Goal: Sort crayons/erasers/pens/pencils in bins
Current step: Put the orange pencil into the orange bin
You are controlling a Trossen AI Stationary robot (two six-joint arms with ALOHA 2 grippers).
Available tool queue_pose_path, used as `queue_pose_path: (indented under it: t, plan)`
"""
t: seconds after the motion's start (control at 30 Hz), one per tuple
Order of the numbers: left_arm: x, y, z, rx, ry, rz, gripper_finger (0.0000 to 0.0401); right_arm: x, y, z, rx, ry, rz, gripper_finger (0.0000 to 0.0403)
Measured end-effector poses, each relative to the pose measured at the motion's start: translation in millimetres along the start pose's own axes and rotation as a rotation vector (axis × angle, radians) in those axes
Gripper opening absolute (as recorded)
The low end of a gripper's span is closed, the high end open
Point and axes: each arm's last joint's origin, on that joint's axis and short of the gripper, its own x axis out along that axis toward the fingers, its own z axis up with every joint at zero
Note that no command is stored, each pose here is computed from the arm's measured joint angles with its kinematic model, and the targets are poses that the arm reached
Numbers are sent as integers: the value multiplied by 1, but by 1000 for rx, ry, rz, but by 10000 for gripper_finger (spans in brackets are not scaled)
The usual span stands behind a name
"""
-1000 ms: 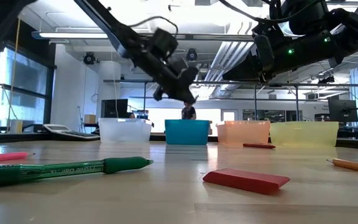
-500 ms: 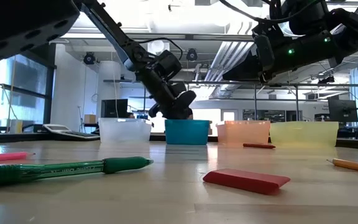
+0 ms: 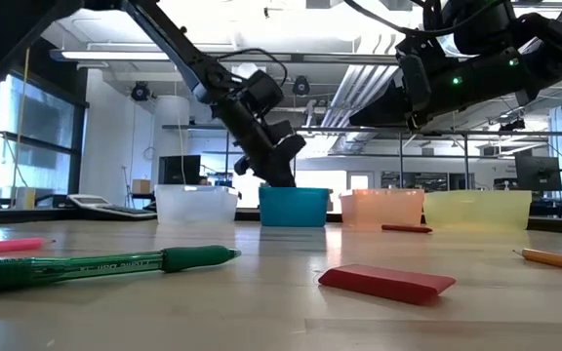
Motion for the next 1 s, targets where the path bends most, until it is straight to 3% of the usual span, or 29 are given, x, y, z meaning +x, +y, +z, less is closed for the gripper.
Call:
queue_pose_path:
  t: [0.1, 0.23, 0.37, 0.53, 0.9, 1.0]
  plan:
    - [-15, -13, -2, 45, -1, 32, 55, 0, 0, 0, 0, 0, 0, 0]
    - [-34, -35, -27, 85, -67, 20, 24, 0, 0, 0, 10, 1, 0, 0]
    - [-60, -49, -55, 75, -221, -32, 3, 0, 0, 0, -8, 1, 0, 0]
    - [-95, -57, -93, 44, -383, -109, 6, 0, 0, -1, 31, 6, 2, 0]
    - [-148, -50, -165, 41, -698, -274, 0, 2, 3, 2, 161, 34, -4, 0]
    - [-155, -43, -181, 55, -756, -296, 0, 7, 11, 10, 160, 140, -56, 0]
